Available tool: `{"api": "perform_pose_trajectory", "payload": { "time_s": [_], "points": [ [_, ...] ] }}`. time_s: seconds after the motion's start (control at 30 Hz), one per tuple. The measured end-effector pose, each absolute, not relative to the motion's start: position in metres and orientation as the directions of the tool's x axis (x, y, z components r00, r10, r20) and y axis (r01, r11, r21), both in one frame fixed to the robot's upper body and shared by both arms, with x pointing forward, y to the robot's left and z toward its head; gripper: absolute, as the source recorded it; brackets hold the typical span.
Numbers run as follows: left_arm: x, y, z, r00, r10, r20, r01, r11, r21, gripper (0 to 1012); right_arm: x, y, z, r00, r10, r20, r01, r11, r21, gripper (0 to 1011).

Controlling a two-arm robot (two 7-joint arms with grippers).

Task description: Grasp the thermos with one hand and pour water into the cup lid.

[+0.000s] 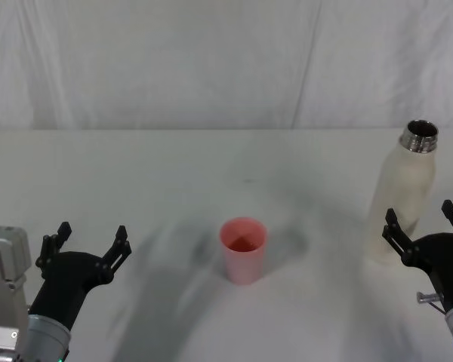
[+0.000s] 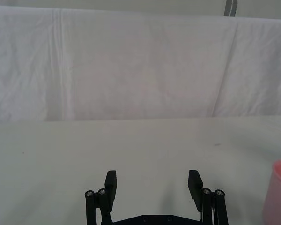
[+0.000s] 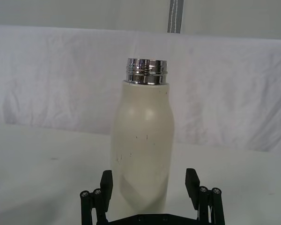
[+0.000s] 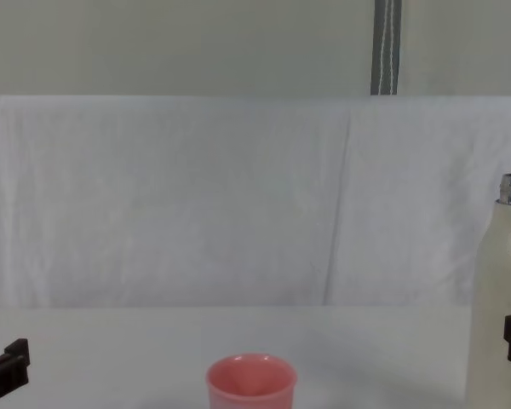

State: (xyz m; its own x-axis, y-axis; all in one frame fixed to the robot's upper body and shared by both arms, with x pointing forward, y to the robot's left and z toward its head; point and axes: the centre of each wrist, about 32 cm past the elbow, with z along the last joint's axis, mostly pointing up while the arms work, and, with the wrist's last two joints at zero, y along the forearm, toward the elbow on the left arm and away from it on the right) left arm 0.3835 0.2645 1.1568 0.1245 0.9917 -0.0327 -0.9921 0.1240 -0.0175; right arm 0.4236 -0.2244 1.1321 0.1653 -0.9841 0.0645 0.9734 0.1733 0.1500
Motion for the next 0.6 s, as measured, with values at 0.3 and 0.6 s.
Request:
{"api": "perform_pose_trajectory", "payload": {
  "time_s": [0.3, 0.6],
  "points": [
    [0.384, 0.265, 1.157, 0.124, 0.992, -0.033, -0.992, 0.124, -0.018, 1001, 0.411, -0.230, 1.133, 0.158, -0.984, 0.087, 0.973, 0.170, 0.155, 1001],
    [0.384, 0.265, 1.157, 0.125, 0.992, -0.033, -0.992, 0.124, -0.018, 1001, 0.403, -0.233, 1.132, 0.185, -0.977, 0.110, 0.968, 0.201, 0.153, 1001]
  ]
}}
